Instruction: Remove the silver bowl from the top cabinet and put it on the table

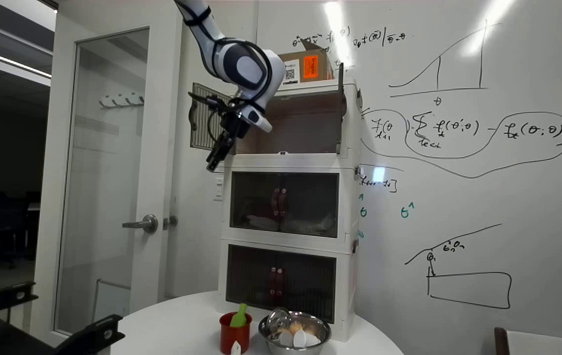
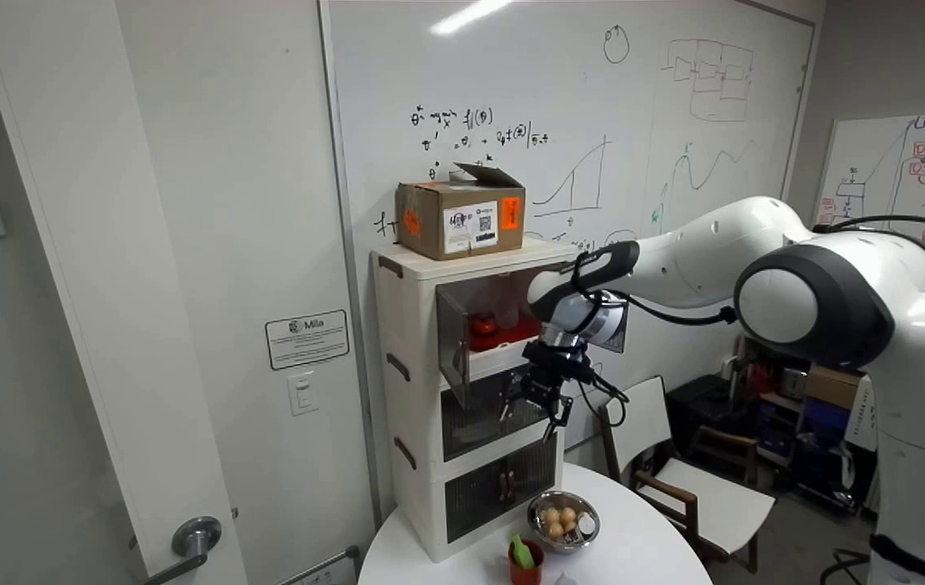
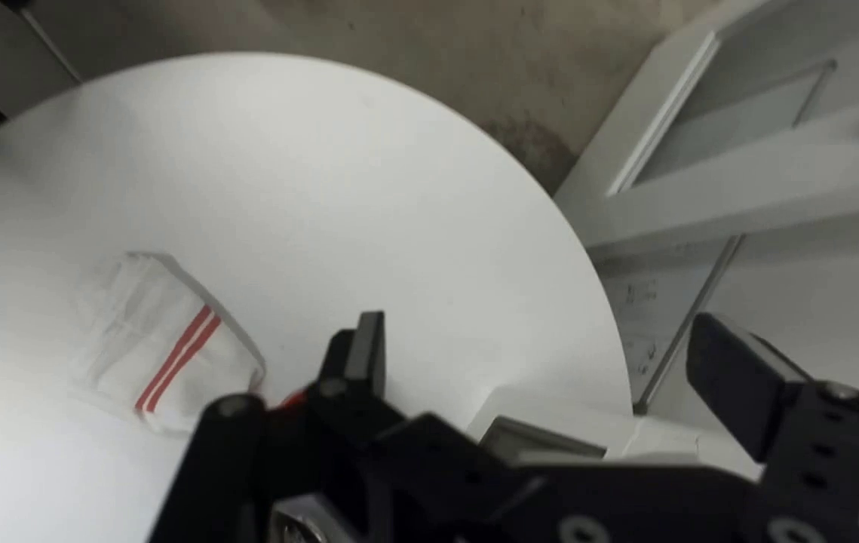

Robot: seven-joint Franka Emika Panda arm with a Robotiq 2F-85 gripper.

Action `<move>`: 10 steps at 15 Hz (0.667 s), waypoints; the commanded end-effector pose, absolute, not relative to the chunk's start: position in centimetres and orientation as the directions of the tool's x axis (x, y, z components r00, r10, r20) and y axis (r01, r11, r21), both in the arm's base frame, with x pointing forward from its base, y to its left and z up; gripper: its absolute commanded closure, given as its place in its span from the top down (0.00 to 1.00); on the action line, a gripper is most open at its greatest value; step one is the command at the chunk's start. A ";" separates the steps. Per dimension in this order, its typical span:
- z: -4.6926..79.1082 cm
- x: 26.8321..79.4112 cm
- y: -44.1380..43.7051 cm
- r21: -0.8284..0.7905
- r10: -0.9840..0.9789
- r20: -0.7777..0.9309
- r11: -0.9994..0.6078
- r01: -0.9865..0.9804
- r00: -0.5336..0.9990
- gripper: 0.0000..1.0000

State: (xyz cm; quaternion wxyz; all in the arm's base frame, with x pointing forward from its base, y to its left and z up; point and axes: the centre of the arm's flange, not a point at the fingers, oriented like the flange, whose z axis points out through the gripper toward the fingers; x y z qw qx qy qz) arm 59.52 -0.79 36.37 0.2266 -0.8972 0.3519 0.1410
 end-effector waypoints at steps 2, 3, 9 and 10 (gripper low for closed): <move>43.3 58.4 1.1 -0.148 -0.460 -0.525 -0.779 -0.609 0.716 1.00; 44.4 57.7 1.4 -0.082 -0.482 -0.531 -0.789 -0.609 0.697 1.00; 50.4 54.3 4.0 0.210 -0.611 -0.398 -0.787 -0.581 0.684 1.00; 51.3 53.4 4.4 0.235 -0.599 -0.358 -0.800 -0.552 0.716 1.00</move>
